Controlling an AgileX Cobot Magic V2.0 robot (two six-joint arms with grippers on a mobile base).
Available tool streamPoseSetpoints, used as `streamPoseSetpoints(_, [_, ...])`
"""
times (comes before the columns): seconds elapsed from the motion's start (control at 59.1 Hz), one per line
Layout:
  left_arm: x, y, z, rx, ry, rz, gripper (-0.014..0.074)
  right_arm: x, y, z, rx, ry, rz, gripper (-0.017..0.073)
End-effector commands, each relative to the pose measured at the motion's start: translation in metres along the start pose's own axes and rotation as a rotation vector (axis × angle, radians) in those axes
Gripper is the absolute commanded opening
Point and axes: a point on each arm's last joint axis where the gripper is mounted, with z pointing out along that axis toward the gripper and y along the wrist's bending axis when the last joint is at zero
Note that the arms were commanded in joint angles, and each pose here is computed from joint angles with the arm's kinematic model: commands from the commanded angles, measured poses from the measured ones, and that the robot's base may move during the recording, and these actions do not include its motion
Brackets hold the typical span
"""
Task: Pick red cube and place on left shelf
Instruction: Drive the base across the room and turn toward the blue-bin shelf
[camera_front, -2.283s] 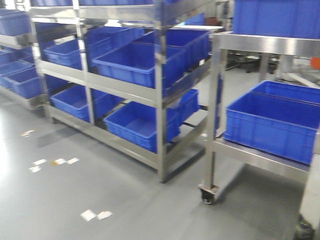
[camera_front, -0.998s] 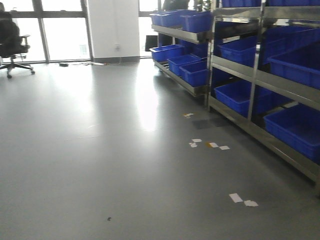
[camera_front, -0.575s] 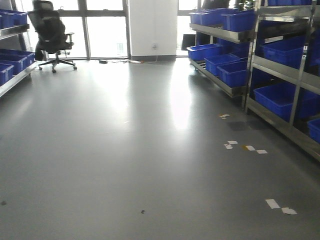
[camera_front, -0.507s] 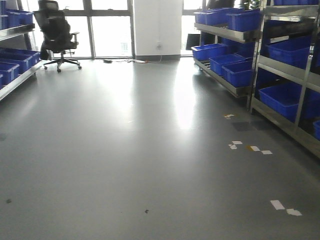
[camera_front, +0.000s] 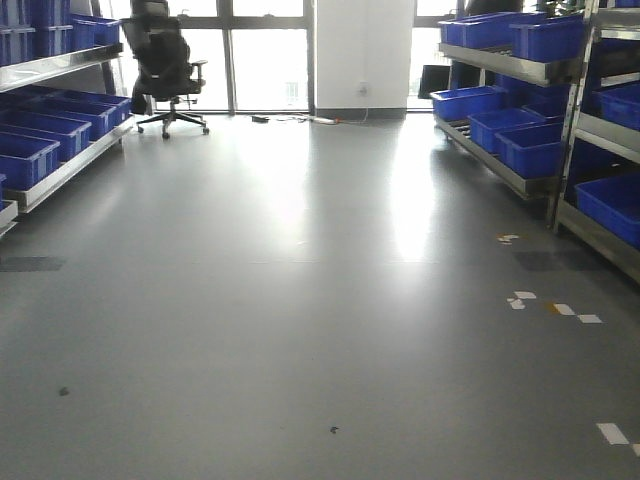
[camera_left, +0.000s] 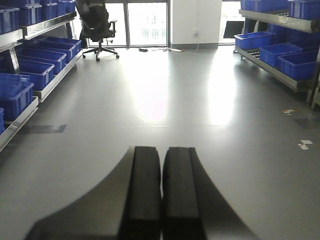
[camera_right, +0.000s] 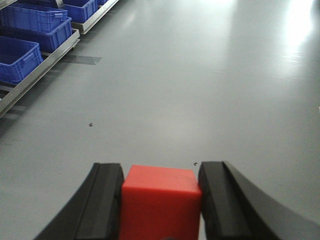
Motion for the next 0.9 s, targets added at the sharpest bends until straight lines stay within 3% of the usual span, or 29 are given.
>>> streamPoseSetpoints(0.0, [-0.001, -0.0001, -0.0003, 0.003, -0.08, -0.004, 0.0101, -0.0153, 0.0021, -0.0047, -0.013, -0.111, -0.006, 0.0056])
streamPoseSetpoints(0.88, [-0.001, -0.0001, -0.0003, 0.003, -0.08, -0.004, 0.0101, -0.0153, 0.0021, -0.0047, -0.013, -0.111, -0.006, 0.0056])
